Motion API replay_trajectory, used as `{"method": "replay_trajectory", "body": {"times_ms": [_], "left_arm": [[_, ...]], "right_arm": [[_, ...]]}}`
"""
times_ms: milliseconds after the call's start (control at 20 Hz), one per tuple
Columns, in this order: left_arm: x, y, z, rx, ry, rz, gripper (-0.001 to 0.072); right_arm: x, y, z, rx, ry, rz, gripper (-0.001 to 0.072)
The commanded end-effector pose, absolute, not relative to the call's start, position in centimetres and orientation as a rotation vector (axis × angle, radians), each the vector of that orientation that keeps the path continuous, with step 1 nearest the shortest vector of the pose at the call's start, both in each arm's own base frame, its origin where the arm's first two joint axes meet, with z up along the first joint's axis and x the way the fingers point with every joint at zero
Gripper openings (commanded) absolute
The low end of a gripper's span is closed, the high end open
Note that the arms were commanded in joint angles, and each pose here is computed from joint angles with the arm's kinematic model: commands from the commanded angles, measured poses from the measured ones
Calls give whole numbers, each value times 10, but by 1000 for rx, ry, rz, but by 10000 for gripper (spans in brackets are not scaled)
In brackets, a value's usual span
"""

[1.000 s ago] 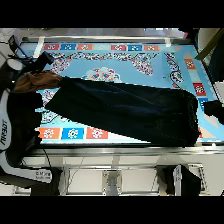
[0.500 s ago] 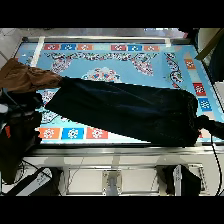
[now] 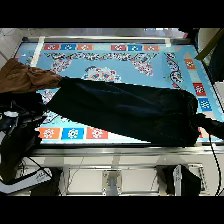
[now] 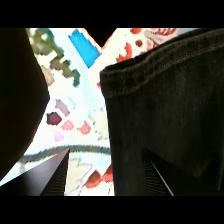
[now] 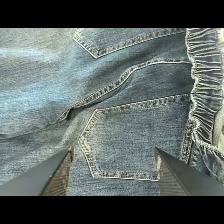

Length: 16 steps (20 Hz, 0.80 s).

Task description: Fold the clothes and pants, and hang the long-sleeved shirts on hangers.

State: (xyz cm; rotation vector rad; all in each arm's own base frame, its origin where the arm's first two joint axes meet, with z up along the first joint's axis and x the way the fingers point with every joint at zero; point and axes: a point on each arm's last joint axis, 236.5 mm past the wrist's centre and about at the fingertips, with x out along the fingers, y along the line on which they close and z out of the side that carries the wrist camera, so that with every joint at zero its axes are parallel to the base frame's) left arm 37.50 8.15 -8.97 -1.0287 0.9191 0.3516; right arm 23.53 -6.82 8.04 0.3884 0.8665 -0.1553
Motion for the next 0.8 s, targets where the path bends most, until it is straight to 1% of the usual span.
{"method": "replay_trajectory", "body": {"times_ms": [0,200,250,300,400,500,600,650,750], "left_arm": [[399,86,-91,-1043,872,346,481],[426,69,-100,-1015,908,297,479],[431,64,-102,-1009,919,285,436],[433,59,-106,-1004,931,278,320],[431,57,-113,-1007,951,278,27],[431,55,-110,-1012,954,268,19],[433,57,-97,-1001,926,259,18],[435,58,-88,-986,907,248,19],[438,58,-70,-934,874,211,19]], "right_arm": [[236,-67,81,394,861,-149,559],[237,-63,82,406,859,-140,559],[236,-63,83,406,860,-140,559],[234,-62,84,399,860,-142,558],[228,-72,93,342,856,-183,558],[210,-96,104,246,861,-306,558],[178,-119,95,210,924,-460,559],[163,-121,79,225,987,-499,559],[152,-111,35,317,1102,-491,559]]}}
